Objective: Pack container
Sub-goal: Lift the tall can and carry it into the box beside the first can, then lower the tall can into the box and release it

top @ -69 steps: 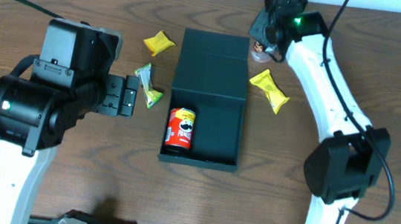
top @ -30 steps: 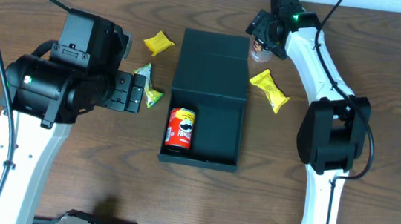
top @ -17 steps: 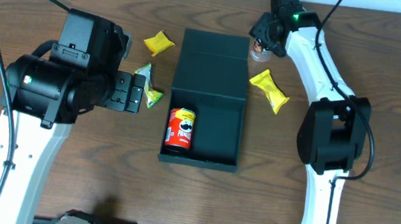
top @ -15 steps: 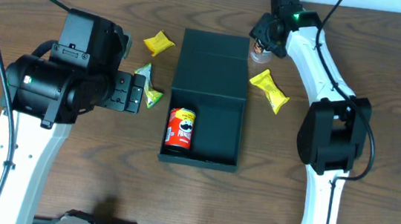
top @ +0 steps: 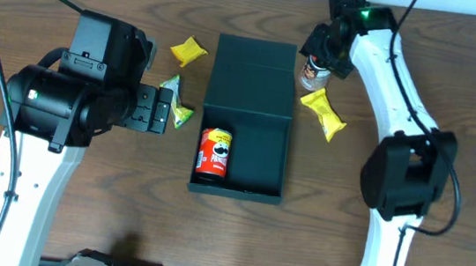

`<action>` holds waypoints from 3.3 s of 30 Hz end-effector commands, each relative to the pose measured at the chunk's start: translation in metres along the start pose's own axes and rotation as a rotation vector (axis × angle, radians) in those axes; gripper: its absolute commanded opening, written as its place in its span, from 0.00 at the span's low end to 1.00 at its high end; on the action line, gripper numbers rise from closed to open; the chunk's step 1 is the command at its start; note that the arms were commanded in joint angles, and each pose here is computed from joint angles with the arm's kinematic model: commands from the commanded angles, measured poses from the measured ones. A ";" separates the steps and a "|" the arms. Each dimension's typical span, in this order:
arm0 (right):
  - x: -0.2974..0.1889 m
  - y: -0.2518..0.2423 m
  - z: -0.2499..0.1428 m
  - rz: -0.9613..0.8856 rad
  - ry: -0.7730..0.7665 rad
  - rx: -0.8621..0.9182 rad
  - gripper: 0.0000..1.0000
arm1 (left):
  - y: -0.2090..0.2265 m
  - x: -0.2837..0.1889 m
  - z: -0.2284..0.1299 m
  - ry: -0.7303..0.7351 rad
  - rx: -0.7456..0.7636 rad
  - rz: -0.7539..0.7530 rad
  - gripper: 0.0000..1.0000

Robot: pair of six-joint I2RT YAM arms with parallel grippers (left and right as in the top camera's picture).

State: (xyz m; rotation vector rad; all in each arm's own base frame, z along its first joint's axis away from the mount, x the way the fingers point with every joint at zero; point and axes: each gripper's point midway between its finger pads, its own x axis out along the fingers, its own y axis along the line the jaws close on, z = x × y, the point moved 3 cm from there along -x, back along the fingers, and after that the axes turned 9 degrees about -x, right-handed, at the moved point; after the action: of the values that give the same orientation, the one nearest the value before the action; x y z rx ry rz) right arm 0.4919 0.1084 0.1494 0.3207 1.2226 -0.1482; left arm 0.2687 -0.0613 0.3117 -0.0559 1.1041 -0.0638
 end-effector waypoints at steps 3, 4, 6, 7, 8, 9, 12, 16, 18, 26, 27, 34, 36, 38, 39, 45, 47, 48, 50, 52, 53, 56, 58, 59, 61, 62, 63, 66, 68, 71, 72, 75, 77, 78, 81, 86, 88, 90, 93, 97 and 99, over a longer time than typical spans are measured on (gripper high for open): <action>-0.046 0.011 -0.016 0.090 0.046 -0.036 0.62 | 0.000 0.002 -0.001 0.008 0.010 0.008 0.96; -0.049 0.011 -0.022 0.097 0.072 -0.036 0.61 | 0.000 0.002 -0.001 0.008 0.010 0.008 0.95; -0.052 0.011 -0.031 0.103 0.115 -0.037 0.61 | 0.000 0.002 -0.001 0.008 0.010 0.008 0.95; -0.053 0.012 -0.035 0.106 0.133 -0.038 0.60 | 0.000 0.002 -0.001 0.008 0.010 0.008 0.96; -0.054 0.012 -0.040 0.111 0.155 -0.039 0.60 | 0.000 0.002 -0.001 0.008 0.009 0.007 0.95; -0.055 0.013 -0.046 0.120 0.187 -0.037 0.57 | 0.000 0.002 -0.001 0.008 0.009 0.007 0.95; -0.058 0.015 -0.059 0.153 0.258 -0.043 0.55 | 0.000 0.002 -0.001 0.010 0.010 0.008 0.95; -0.063 0.016 -0.074 0.179 0.340 -0.035 0.55 | 0.000 0.002 -0.001 0.010 0.010 0.008 0.96; -0.065 0.014 -0.082 0.163 0.377 -0.037 0.55 | 0.000 0.002 -0.001 0.010 0.010 0.008 0.95; -0.071 0.020 -0.096 0.199 0.442 -0.055 0.53 | 0.000 0.002 -0.002 0.011 0.009 0.008 0.95; -0.072 0.022 -0.097 0.212 0.449 -0.057 0.53 | 0.000 0.002 -0.002 0.012 0.009 0.008 0.95; -0.086 0.033 -0.119 0.315 0.579 -0.074 0.54 | 0.000 0.002 -0.002 0.015 0.007 0.008 0.95; -0.089 0.034 -0.125 0.314 0.601 -0.088 0.54 | 0.000 0.002 -0.002 0.015 0.007 0.008 0.96; -0.091 0.035 -0.131 0.304 0.622 -0.097 0.54 | 0.000 0.002 -0.002 0.015 0.006 0.008 0.95; -0.092 0.036 -0.134 0.305 0.632 -0.101 0.54 | 0.000 0.002 -0.003 0.016 0.006 0.008 0.95; -0.100 0.047 -0.141 0.385 0.680 -0.104 0.53 | 0.001 0.002 -0.003 0.018 0.006 0.008 0.96; -0.105 0.050 -0.145 0.416 0.707 -0.104 0.52 | 0.001 0.002 -0.003 0.019 0.007 0.009 0.96; -0.107 0.048 -0.149 0.406 0.726 -0.103 0.52 | 0.001 0.002 -0.003 0.019 0.006 0.009 0.95; -0.109 0.051 -0.155 0.415 0.742 -0.134 0.52 | 0.001 0.002 -0.003 0.019 0.006 0.009 0.95; -0.115 0.064 -0.166 0.456 0.773 -0.152 0.52 | 0.001 0.002 -0.003 0.019 0.006 0.009 0.96; -0.116 0.068 -0.170 0.459 0.780 -0.166 0.52 | 0.001 0.002 -0.003 0.019 0.006 0.009 0.96; -0.118 0.077 -0.181 0.456 0.793 -0.200 0.54 | 0.001 0.002 -0.003 0.019 0.006 0.009 0.96; -0.119 0.082 -0.190 0.443 0.797 -0.235 0.54 | 0.001 0.002 -0.003 0.019 0.006 0.009 0.95; -0.119 0.084 -0.194 0.438 0.798 -0.251 0.54 | 0.001 0.002 -0.004 0.021 0.006 0.009 0.96; -0.119 0.087 -0.201 0.420 0.797 -0.285 0.55 | 0.001 0.002 -0.006 0.031 0.007 0.011 0.95; -0.117 0.087 -0.204 0.396 0.788 -0.305 0.56 | 0.002 0.002 -0.007 0.039 0.007 0.014 0.95; -0.116 0.087 -0.206 0.384 0.786 -0.317 0.56 | 0.002 0.002 -0.009 0.045 0.007 0.015 0.95; -0.116 0.091 -0.217 0.374 0.805 -0.344 0.56 | 0.003 0.002 -0.013 0.066 0.008 0.020 0.95; -0.115 0.093 -0.226 0.372 0.820 -0.379 0.56 | 0.004 0.002 -0.017 0.081 0.008 0.023 0.95; -0.110 0.090 -0.235 0.353 0.844 -0.403 0.54 | 0.004 0.001 -0.020 0.095 0.009 0.027 0.95; -0.109 0.088 -0.239 0.346 0.854 -0.407 0.52 | 0.005 0.001 -0.020 0.098 0.009 0.027 0.95; -0.106 0.074 -0.250 0.318 0.894 -0.420 0.51 | 0.005 0.001 -0.022 0.106 0.010 0.027 0.95; -0.107 0.065 -0.257 0.296 0.913 -0.419 0.53 | 0.004 0.001 -0.023 0.112 0.009 0.020 0.96; -0.108 0.061 -0.261 0.289 0.923 -0.416 0.54 | 0.003 0.001 -0.023 0.114 0.009 0.015 0.95; -0.112 0.046 -0.272 0.264 0.950 -0.410 0.56 | 0.000 0.001 -0.024 0.121 0.007 -0.009 0.95; -0.101 0.036 -0.280 0.232 0.985 -0.371 0.58 | -0.002 0.001 -0.023 0.113 0.007 -0.022 0.95; -0.097 0.038 -0.282 0.248 0.987 -0.351 0.58 | -0.002 0.001 -0.022 0.111 0.007 -0.022 0.95; -0.096 0.040 -0.282 0.263 0.988 -0.345 0.58 | -0.002 0.001 -0.022 0.110 0.006 -0.023 0.95; -0.091 0.042 -0.281 0.264 0.974 -0.331 0.58 | -0.003 0.001 -0.021 0.103 0.006 -0.024 0.95; -0.086 0.047 -0.278 0.270 0.950 -0.313 0.57 | -0.003 0.001 -0.019 0.094 0.006 -0.026 0.95; -0.082 0.049 -0.279 0.271 0.944 -0.310 0.58 | -0.003 0.002 -0.018 0.090 0.007 -0.027 0.95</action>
State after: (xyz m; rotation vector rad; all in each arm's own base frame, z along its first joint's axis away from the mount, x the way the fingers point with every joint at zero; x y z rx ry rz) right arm 0.2289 0.2357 0.1532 0.2600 2.0667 0.5035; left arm 0.2527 -0.0637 0.3046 -0.0661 1.1884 -0.0888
